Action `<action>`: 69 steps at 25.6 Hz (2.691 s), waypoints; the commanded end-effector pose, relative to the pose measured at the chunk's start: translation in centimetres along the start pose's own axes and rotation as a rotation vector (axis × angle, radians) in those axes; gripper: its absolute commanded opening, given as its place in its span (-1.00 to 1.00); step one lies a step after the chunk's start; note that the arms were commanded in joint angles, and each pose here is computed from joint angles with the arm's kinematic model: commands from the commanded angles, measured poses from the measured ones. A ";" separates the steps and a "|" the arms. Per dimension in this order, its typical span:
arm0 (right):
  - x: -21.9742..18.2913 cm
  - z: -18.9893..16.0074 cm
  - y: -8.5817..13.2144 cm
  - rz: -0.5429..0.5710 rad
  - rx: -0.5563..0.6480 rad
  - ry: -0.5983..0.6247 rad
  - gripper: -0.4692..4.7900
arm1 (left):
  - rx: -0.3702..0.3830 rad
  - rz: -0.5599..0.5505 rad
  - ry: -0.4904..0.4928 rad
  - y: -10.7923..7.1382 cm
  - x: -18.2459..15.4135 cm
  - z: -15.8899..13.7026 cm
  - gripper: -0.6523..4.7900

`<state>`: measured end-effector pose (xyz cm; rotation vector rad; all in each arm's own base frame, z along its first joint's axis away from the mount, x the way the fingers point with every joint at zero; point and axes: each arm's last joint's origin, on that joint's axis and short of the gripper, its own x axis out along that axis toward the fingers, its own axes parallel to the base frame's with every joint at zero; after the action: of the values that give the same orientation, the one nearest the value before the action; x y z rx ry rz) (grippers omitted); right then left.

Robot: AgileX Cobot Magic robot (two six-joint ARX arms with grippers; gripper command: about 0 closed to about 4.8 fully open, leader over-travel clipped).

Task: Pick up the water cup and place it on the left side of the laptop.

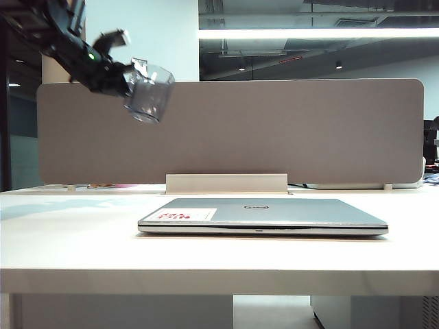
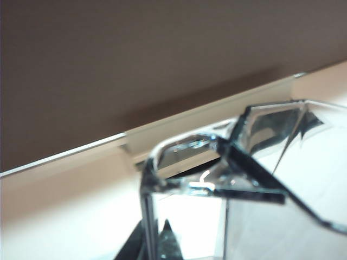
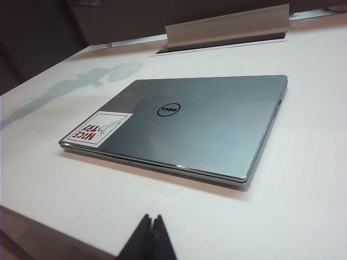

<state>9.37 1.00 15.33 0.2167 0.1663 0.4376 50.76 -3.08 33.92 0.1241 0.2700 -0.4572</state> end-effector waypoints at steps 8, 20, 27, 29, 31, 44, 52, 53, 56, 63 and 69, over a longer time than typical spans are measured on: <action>0.0 0.1 0.0 0.002 -0.014 -0.021 -0.82 | -0.050 0.011 0.127 -1.8 -5.4 -2.0 -0.78; 0.0 0.2 0.0 0.004 -0.017 -0.026 -0.83 | -0.045 0.077 0.148 -5.7 -10.6 -7.4 -0.78; 0.0 0.2 0.0 0.009 -0.016 -0.025 -0.82 | -0.038 0.064 0.175 -7.7 -10.5 -11.7 -0.78; 0.0 0.2 0.0 0.014 -0.014 -0.023 -0.82 | -0.034 0.068 0.149 -8.0 -10.4 -12.9 -0.78; 0.0 0.2 0.0 0.015 -0.013 -0.023 -0.82 | -0.024 0.092 0.122 -8.1 -10.4 -13.6 -0.78; 0.0 0.2 0.0 0.014 -0.013 -0.023 -0.82 | -0.049 0.145 -0.095 -8.8 -9.5 -20.1 -0.78; 0.0 0.1 0.0 0.014 -0.012 -0.022 -0.82 | -0.082 0.145 -0.119 -8.6 -7.7 -22.8 -0.78; 0.0 0.2 0.0 0.014 -0.012 -0.022 -0.83 | -0.085 0.144 -0.110 -8.6 -7.5 -23.4 -0.78; 0.0 0.2 0.0 0.014 -0.012 -0.022 -0.82 | -0.084 0.144 -0.116 -8.6 -7.0 -24.3 -0.78; 0.0 0.1 0.0 0.013 -0.009 -0.016 -0.82 | -0.089 0.142 -0.098 -8.6 -6.6 -25.4 -0.78; 0.0 0.1 0.0 0.013 -0.009 -0.017 -0.82 | -0.091 0.137 -0.080 -8.7 -6.4 -26.1 -0.78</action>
<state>9.37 1.02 15.45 0.2142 0.1538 0.4469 35.49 -3.50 10.81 0.0330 0.1619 -0.3106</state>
